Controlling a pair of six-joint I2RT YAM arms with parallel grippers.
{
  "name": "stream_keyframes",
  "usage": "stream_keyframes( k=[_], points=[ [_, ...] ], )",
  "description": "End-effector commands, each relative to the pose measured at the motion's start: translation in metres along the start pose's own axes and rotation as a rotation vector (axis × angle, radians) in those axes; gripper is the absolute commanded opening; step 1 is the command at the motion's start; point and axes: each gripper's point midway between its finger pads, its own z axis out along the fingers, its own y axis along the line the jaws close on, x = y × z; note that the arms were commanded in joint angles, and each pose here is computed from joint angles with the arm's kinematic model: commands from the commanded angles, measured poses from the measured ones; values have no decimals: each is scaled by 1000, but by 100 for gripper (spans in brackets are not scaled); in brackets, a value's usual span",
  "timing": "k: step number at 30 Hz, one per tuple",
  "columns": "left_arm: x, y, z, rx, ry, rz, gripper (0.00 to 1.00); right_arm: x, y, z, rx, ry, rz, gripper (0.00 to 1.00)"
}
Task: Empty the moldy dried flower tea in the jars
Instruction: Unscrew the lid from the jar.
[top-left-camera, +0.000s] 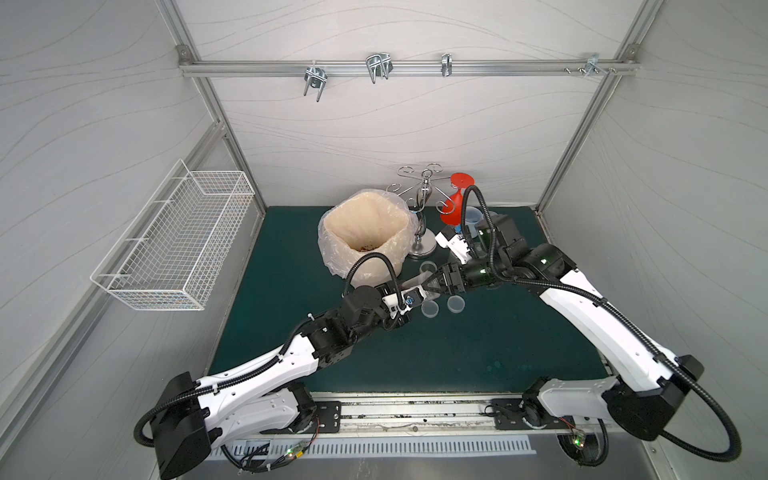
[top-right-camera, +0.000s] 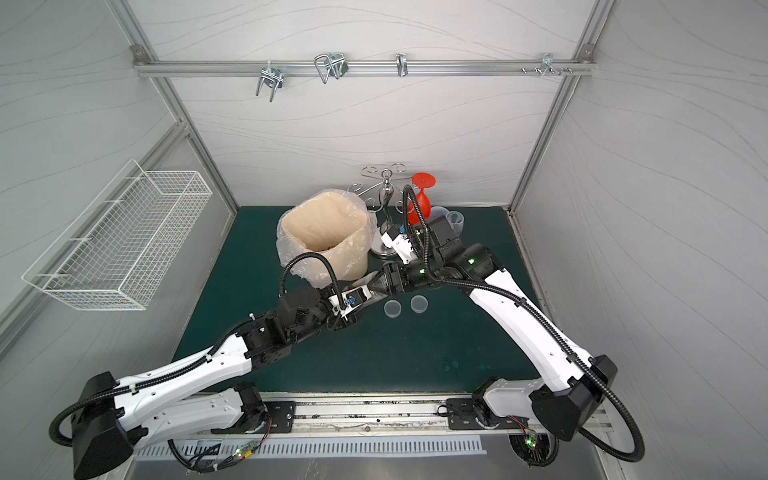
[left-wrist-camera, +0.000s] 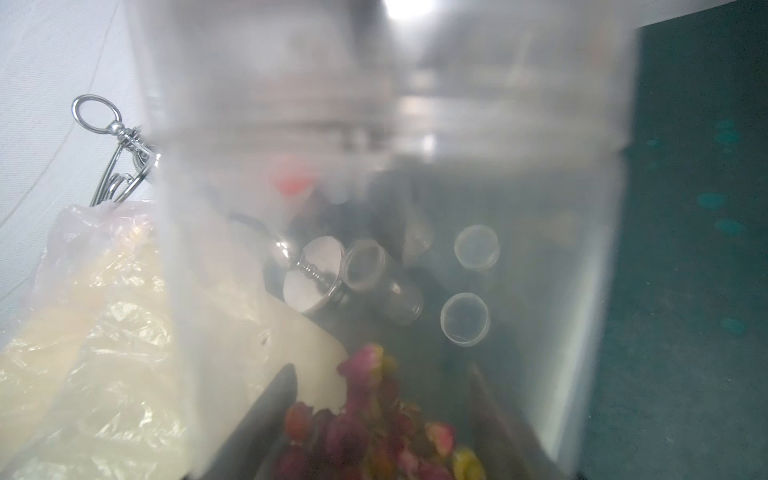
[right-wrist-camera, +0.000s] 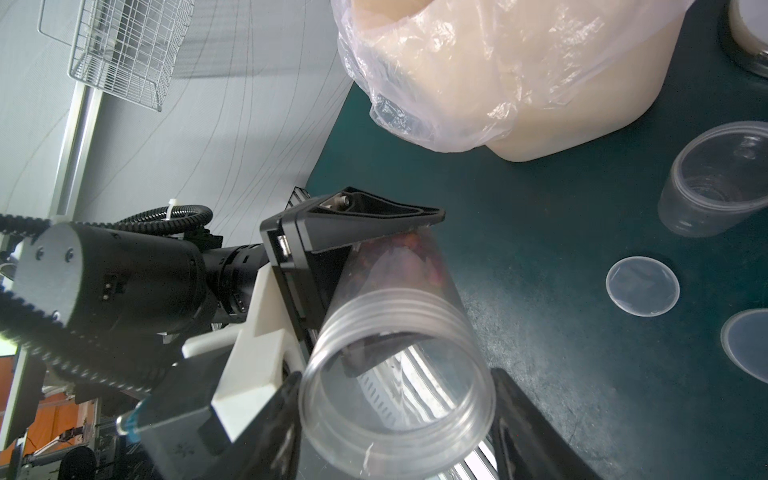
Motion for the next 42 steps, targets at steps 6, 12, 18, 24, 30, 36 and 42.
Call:
stream_keyframes(
  k=[6,12,18,24,30,36,42],
  points=[
    [-38,1,-2,54,-106,-3,0,-1,18,2,-91,51,-106,35],
    [-41,-1,-5,103,-122,-52,0,4,20,3,-106,84,-185,32],
    [-48,-9,-15,228,-147,-115,0,15,19,2,-127,130,-411,22],
    [-61,-26,-31,433,-194,-187,0,24,17,2,-116,157,-747,15],
    [-68,-38,-43,569,-225,-222,0,22,18,6,-77,142,-961,17],
    [-60,-25,-32,473,-193,-211,0,6,33,0,-76,49,-935,61],
    [-44,19,-18,186,-125,-150,0,-22,50,-44,12,-219,-615,93]
  ],
)
